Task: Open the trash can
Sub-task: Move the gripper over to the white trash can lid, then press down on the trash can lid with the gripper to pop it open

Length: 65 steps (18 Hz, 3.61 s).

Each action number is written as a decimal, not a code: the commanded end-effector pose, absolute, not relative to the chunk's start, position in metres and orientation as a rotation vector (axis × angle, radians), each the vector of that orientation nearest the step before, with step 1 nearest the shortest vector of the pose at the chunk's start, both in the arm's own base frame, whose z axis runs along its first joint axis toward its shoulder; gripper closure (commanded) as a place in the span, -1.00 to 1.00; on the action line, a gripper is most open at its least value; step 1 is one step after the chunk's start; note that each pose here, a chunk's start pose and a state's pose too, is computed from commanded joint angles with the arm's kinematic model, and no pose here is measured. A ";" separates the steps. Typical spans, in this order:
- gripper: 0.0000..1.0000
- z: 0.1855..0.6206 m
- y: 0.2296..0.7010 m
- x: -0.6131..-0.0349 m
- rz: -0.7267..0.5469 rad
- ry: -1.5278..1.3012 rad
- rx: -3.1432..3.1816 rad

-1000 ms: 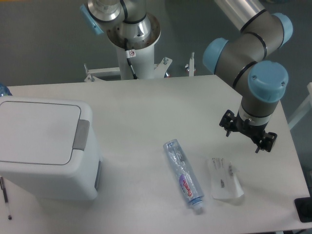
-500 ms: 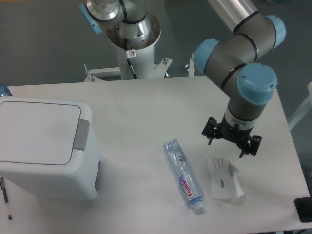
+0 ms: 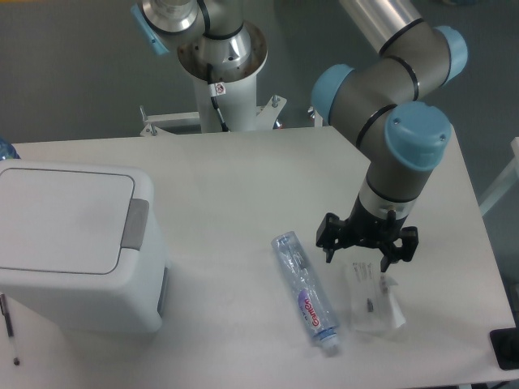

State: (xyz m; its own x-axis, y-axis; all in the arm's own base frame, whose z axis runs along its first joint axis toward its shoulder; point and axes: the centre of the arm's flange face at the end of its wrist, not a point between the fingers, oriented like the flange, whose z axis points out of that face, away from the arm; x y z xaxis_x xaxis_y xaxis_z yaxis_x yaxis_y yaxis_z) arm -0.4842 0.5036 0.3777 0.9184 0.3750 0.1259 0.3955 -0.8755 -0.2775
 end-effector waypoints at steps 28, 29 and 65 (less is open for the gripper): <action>-1.00 0.520 0.586 -0.291 -0.421 -0.483 -2.749; -1.00 0.520 0.588 -0.288 -0.419 -0.476 -2.753; -1.00 0.497 0.606 -0.261 -0.254 -0.368 -2.917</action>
State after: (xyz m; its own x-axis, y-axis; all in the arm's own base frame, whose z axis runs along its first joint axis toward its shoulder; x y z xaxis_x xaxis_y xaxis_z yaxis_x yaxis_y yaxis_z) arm -0.2605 0.6055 0.4967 0.9545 0.2278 0.1923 0.2604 -0.9511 -0.1660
